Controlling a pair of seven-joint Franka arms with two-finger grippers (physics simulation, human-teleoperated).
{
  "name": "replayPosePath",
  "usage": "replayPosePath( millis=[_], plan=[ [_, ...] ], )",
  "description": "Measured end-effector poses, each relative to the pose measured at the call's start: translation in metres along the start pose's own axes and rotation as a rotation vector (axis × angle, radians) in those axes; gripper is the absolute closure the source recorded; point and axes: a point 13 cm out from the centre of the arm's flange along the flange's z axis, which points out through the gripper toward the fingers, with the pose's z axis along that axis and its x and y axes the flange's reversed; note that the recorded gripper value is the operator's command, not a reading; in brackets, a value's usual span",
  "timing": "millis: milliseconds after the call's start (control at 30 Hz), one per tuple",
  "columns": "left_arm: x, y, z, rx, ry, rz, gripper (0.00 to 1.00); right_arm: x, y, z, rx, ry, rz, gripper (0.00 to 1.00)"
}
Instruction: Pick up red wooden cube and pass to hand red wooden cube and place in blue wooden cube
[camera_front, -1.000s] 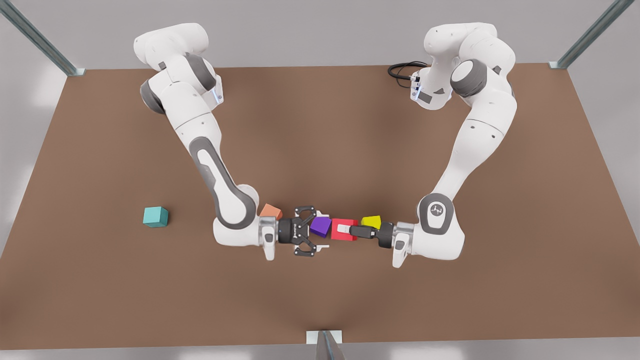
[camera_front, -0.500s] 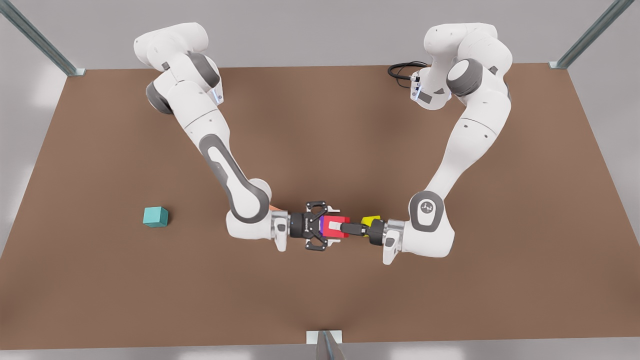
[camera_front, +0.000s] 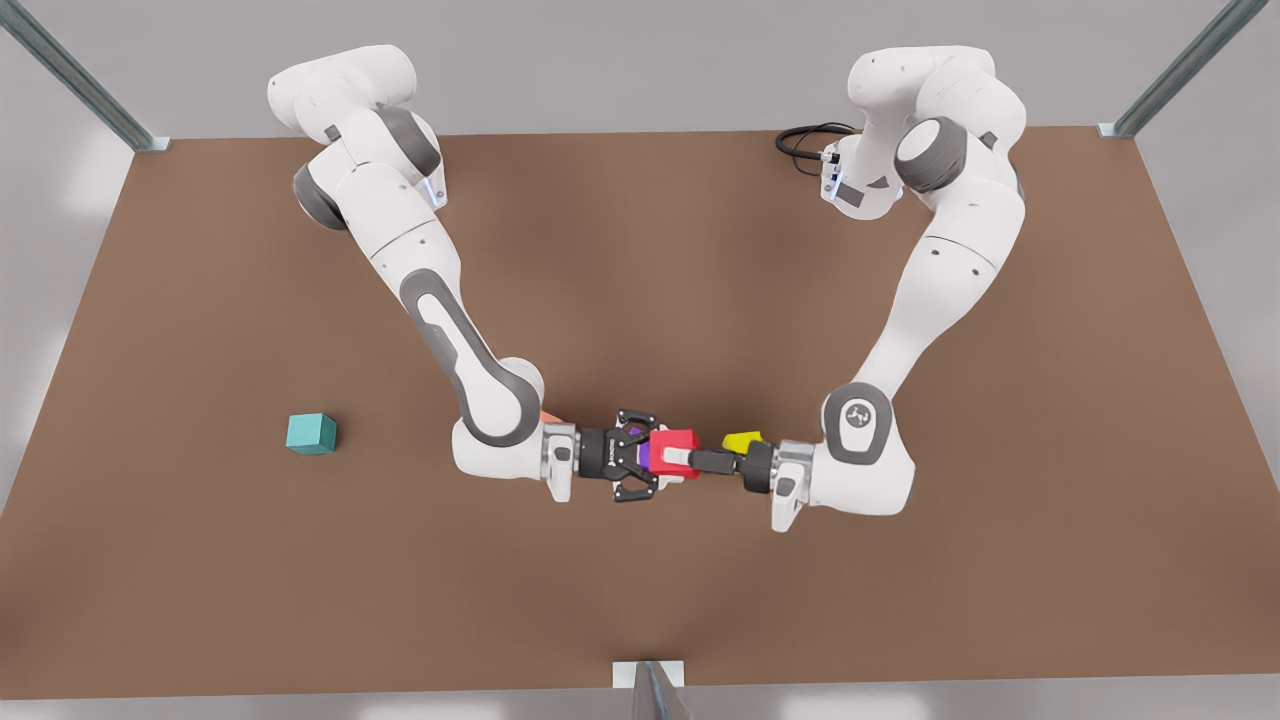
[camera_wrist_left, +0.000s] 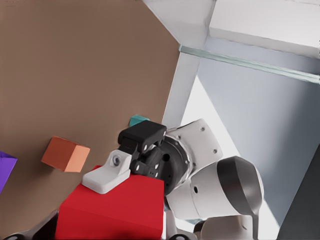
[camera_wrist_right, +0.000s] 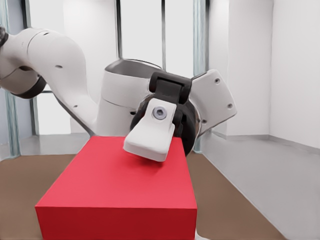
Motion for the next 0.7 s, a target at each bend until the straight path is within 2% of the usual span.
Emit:
replayPosePath(
  millis=[67, 133, 200, 267, 367, 433, 467, 567, 700],
  plan=[
    [-0.012, 0.003, -0.056, 0.004, -0.031, -0.003, 0.0, 0.004, -0.008, -0.01, 0.009, 0.018, -0.016, 0.36],
    [-0.019, 0.009, -0.118, 0.011, -0.058, -0.01, 0.0, 0.017, -0.021, -0.035, 0.012, 0.089, -0.068, 0.36],
    [-0.016, 0.013, -0.184, -0.025, -0.086, 0.004, 0.0, 0.046, -0.022, -0.103, -0.018, 0.272, -0.102, 0.36],
    [0.011, 0.0, -0.259, -0.27, -0.13, 0.106, 0.0, 0.085, -0.02, -0.194, -0.082, 0.553, -0.161, 0.36],
    [0.069, -0.011, -0.333, -0.817, -0.135, 0.214, 0.0, 0.114, -0.028, -0.308, -0.18, 0.924, -0.229, 0.36],
    [0.123, 0.008, -0.368, -1.154, -0.125, 0.126, 0.0, 0.105, -0.028, -0.372, -0.233, 1.137, -0.252, 0.33],
    [0.161, 0.022, -0.37, -1.269, -0.118, 0.065, 0.0, 0.101, -0.029, -0.41, -0.243, 1.235, -0.23, 0.35],
    [0.193, 0.029, -0.394, -1.326, -0.154, 0.008, 0.0, 0.095, -0.012, -0.504, -0.252, 1.464, -0.105, 0.36],
    [0.167, 0.004, -0.39, -1.321, -0.159, 0.042, 0.0, 0.104, 0.008, -0.589, -0.214, 1.68, 0.065, 0.36]
  ],
)
